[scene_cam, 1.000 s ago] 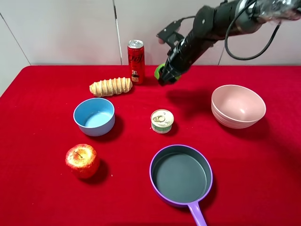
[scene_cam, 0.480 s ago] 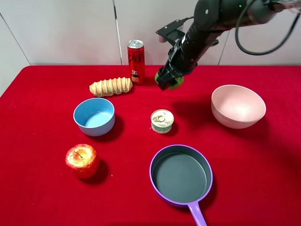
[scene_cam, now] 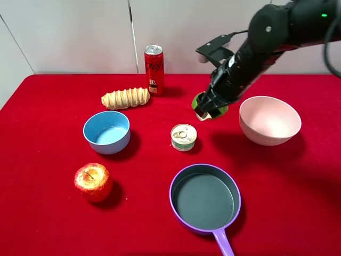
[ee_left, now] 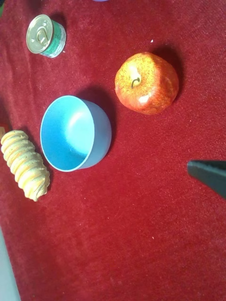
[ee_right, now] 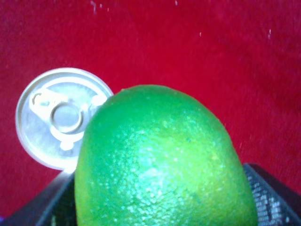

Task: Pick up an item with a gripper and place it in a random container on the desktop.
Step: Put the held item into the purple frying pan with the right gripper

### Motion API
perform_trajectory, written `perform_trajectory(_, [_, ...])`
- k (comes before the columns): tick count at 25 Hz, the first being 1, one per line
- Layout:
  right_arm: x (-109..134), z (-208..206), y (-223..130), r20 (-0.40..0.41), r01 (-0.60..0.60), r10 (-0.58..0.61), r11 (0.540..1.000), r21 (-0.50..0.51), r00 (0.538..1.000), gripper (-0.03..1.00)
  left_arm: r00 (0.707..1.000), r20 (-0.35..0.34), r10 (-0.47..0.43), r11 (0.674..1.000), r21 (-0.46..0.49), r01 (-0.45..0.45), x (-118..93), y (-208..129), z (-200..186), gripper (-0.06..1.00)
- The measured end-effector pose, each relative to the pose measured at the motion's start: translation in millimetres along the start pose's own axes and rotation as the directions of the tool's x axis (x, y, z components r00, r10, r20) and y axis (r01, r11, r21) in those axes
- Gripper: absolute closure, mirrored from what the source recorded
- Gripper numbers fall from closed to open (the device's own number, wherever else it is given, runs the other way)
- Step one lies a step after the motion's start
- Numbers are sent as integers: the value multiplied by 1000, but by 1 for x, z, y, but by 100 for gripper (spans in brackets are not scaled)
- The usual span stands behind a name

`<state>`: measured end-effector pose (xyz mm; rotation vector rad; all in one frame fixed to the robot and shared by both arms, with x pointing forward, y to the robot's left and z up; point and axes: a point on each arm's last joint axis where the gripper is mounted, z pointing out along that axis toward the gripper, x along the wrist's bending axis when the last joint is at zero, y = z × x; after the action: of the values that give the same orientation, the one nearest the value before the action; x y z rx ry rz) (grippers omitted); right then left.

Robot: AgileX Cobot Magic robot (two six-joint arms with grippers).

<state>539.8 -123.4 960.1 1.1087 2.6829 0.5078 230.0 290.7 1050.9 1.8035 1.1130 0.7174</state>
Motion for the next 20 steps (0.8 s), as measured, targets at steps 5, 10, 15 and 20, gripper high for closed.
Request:
perform_trajectory(5, [12, -10, -18, -8, 6, -6, 1000, 14, 1000, 47, 1000, 0, 0, 1000, 0, 0, 0, 0, 0, -4])
perform_trajectory(10, [30, -19, -32, -20, 3, -3, 1000, 3, 1000, 47, 1000, 0, 0, 1000, 0, 0, 0, 0, 0, -4])
perform_trajectory(15, [46, -20, -48, -36, 6, -5, 1000, 17, 999, 47, 1000, 0, 0, 1000, 0, 0, 0, 0, 0, -4])
perform_trajectory(20, [64, -16, -65, -62, 10, -6, 998, 62, 998, 47, 1000, 0, 0, 1000, 0, 0, 0, 0, 0, -4])
